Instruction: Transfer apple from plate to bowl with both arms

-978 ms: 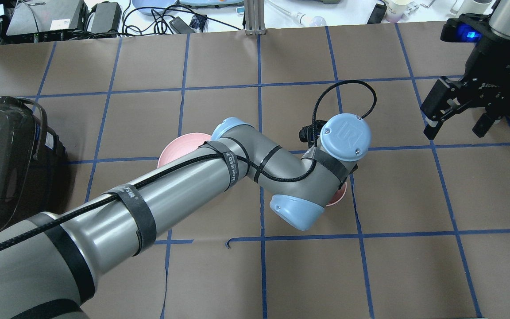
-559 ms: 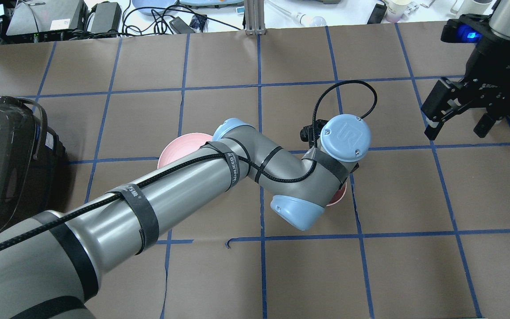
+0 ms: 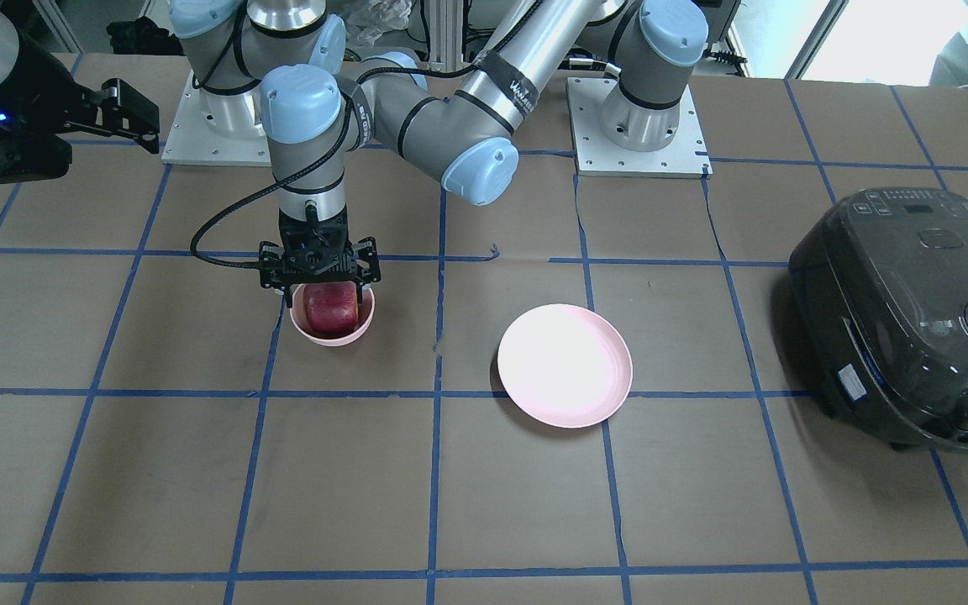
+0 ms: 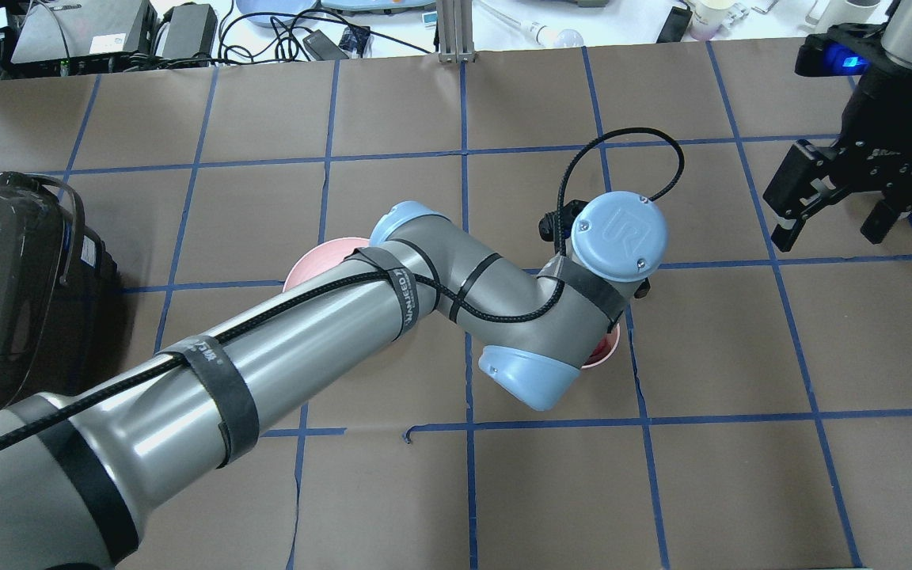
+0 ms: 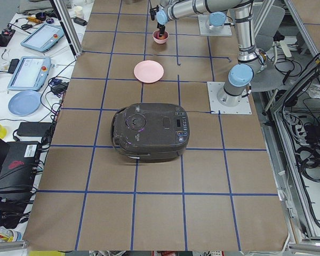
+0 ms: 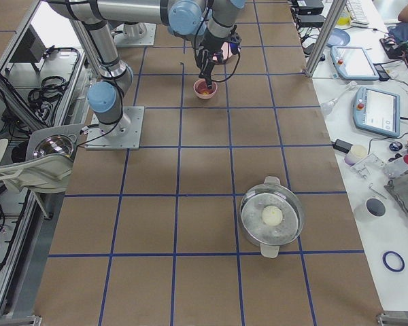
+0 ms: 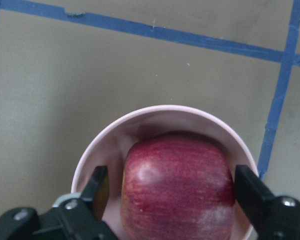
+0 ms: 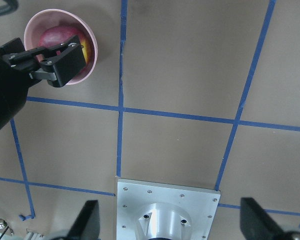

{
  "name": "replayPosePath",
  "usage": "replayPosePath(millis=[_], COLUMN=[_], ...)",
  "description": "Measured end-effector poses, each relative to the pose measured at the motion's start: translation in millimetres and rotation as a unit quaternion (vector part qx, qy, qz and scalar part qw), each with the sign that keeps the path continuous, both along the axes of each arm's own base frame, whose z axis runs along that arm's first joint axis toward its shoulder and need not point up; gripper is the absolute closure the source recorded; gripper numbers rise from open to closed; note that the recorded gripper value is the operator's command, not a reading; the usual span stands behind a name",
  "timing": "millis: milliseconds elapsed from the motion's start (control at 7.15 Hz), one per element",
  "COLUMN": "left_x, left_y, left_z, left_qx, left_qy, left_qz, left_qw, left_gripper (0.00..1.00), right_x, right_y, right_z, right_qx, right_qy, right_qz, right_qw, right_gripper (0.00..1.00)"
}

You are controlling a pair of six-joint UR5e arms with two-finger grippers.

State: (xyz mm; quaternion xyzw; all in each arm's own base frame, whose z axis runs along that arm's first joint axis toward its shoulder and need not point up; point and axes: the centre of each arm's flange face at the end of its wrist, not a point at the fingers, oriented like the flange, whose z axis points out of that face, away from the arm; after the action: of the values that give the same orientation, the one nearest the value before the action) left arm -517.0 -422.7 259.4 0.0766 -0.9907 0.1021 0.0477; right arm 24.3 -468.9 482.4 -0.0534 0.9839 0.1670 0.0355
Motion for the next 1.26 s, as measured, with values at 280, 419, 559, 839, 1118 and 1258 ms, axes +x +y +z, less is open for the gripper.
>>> replayPosePath(millis=[280,419,559,839,1118,1258], left_x=[39,75,117,219,325,363], left_y=[-18,-33,-49,-84,-91,-85], left_z=[41,58,79,134,183,206], left_qx=[0.0,0.023,0.038,0.047,0.061,0.058], left_qy=[-0.015,-0.04,-0.056,-0.061,-0.058,-0.053], left_qz=[-0.027,-0.045,-0.063,-0.092,-0.118,-0.121], left_qw=[0.9995,0.9979,0.9957,0.9928,0.9894,0.9895], left_gripper=[0.0,0.0,0.0,0.0,0.0,0.0], right_x=[3,6,13,53,95,100], right_y=[-9,-18,-25,-39,-44,-47], right_z=[-2,1,6,6,-15,-22], right_qx=[-0.019,-0.05,-0.08,-0.137,-0.171,-0.185], right_qy=[-0.003,-0.001,-0.001,0.011,0.019,0.023], right_qz=[-0.002,-0.001,-0.002,-0.025,-0.042,-0.045], right_qw=[0.9998,0.9988,0.9968,0.9903,0.9842,0.9815], right_gripper=[0.0,0.0,0.0,0.0,0.0,0.0])
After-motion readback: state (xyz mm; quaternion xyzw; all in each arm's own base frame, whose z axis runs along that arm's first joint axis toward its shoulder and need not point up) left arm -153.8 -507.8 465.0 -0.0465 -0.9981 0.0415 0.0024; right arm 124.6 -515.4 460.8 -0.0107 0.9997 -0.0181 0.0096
